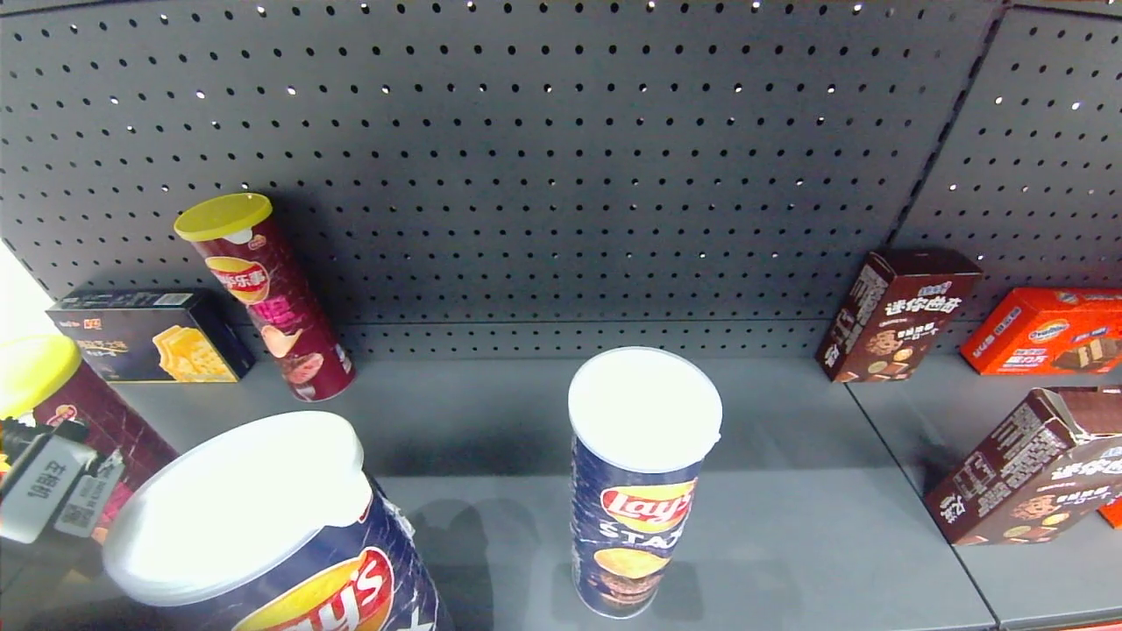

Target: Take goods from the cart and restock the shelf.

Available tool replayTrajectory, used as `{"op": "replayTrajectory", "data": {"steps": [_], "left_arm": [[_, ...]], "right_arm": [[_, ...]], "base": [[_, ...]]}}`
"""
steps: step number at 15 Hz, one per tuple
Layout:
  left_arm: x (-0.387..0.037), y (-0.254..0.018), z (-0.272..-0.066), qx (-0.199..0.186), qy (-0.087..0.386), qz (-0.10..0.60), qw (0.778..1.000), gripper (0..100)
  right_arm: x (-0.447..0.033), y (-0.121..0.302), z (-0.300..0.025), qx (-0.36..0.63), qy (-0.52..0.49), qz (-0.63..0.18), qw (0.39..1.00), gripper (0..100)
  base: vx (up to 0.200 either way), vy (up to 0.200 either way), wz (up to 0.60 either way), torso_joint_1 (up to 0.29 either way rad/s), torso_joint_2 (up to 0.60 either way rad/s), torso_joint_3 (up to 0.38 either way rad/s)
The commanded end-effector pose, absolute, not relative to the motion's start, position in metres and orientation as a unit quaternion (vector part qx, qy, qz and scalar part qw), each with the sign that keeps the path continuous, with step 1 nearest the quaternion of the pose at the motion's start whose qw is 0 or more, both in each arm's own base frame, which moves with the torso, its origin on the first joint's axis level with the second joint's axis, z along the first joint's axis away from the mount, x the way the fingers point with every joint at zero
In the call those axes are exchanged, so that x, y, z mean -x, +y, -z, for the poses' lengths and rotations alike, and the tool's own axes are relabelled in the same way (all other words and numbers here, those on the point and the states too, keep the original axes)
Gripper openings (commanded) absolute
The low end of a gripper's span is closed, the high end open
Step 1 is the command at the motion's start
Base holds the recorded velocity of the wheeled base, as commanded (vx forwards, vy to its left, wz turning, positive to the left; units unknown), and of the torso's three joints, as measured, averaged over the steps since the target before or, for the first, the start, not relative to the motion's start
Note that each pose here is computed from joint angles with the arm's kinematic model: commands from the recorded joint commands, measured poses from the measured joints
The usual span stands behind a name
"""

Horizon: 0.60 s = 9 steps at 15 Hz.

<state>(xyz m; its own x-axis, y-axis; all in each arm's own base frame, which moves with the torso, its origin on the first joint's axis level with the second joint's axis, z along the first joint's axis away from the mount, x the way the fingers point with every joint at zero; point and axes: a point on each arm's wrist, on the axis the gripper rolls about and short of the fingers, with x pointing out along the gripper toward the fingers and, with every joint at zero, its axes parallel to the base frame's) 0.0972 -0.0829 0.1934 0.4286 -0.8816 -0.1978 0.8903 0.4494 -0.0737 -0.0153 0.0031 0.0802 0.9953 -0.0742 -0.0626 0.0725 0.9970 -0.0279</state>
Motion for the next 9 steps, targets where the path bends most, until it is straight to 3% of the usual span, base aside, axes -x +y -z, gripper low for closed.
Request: {"op": "replayTrajectory", "data": {"steps": [1, 6, 9], "left_arm": [[-0.098, -0.083, -0.193, -0.021, 0.105, 0.524, 0.845, 0], [-0.101, -0.084, -0.203, -0.018, 0.09, 0.518, 0.851, 0], [-0.105, -0.085, -0.224, -0.028, 0.052, 0.499, 0.864, 0]], "right_arm": [[0.015, 0.003, -0.078, 0.014, 0.043, 0.033, 0.998, 100], [0.015, 0.003, -0.078, 0.003, 0.045, 0.045, 0.998, 100], [0.015, 0.003, -0.078, 0.002, 0.046, 0.045, 0.998, 100]], "base": [[0.0, 0.0, 0.0, 0.0, 0.0, 0.0], [0.0, 0.0, 0.0, 0.0, 0.0, 0.0], [0.0, 0.0, 0.0, 0.0, 0.0, 0.0]]}}
